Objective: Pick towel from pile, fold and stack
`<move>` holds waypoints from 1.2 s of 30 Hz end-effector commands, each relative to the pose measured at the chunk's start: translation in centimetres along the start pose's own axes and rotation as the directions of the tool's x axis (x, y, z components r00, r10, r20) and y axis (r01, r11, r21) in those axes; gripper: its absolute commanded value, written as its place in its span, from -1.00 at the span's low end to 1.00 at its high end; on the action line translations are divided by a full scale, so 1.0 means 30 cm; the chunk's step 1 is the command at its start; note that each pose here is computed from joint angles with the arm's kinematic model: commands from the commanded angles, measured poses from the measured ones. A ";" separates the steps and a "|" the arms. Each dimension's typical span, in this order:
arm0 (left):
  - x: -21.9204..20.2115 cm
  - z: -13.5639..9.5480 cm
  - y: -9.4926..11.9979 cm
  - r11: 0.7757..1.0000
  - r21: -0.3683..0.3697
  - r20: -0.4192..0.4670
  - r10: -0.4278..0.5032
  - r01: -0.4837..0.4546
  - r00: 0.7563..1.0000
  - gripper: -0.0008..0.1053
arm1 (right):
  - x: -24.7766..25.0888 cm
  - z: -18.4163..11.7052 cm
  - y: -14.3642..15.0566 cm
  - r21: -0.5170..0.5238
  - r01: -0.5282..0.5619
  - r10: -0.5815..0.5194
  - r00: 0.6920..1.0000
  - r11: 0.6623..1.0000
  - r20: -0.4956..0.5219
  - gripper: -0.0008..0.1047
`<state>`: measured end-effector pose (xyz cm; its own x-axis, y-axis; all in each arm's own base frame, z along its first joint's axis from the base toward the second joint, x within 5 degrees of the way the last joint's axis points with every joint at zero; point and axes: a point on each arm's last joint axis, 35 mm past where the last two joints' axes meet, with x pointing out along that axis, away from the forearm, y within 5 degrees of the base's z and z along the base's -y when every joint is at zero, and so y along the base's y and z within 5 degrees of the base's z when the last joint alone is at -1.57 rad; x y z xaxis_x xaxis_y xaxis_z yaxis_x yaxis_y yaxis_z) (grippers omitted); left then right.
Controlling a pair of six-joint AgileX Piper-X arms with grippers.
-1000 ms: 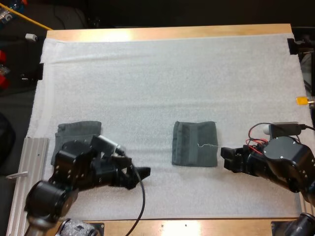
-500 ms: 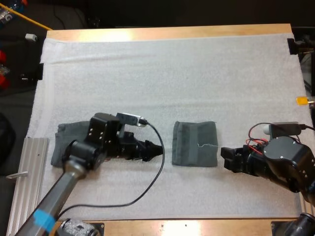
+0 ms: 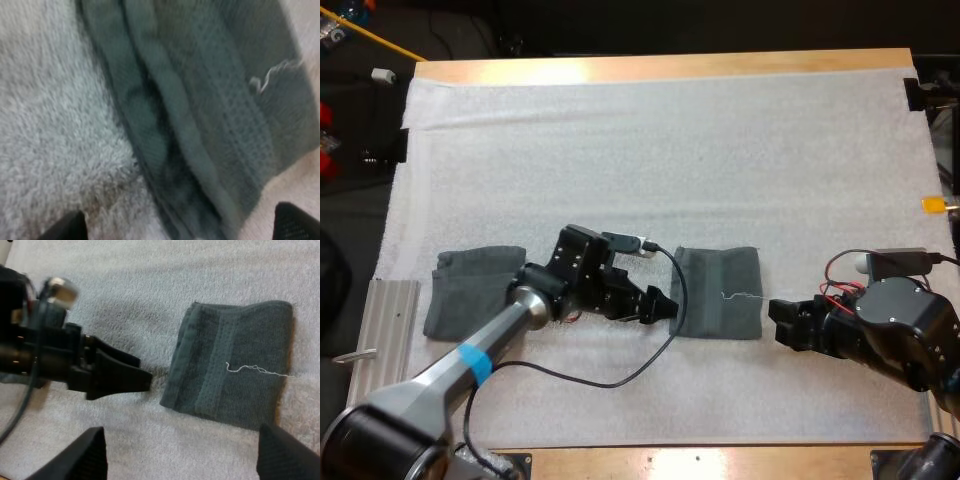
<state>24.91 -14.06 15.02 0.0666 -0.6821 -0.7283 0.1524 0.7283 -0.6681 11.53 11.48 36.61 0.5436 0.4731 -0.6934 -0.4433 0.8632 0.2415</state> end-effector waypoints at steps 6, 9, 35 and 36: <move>0.046 0.010 0.014 0.996 -0.031 -0.039 -0.081 0.080 0.996 0.36 | -0.008 0.003 0.000 0.004 0.003 -0.003 1.000 1.000 0.009 0.18; 0.069 0.009 0.030 0.994 -0.072 -0.062 -0.081 0.076 0.995 0.36 | -0.008 0.003 0.000 0.004 0.003 -0.003 1.000 1.000 0.009 0.18; 0.180 -0.001 -0.070 0.965 -0.249 -0.140 -0.120 0.083 0.983 0.36 | -0.008 0.002 0.002 0.012 -0.020 0.020 1.000 1.000 -0.001 0.18; 0.191 0.003 -0.083 0.964 -0.250 -0.154 -0.133 0.092 0.979 0.36 | -0.008 0.002 0.003 0.012 -0.024 0.024 1.000 1.000 -0.002 0.18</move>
<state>25.00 -19.47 12.43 -0.1020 -0.7476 -0.6563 -0.0897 0.6639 -0.7424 11.49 11.53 36.61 0.5315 0.4858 -0.6939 -0.4437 0.8575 0.2604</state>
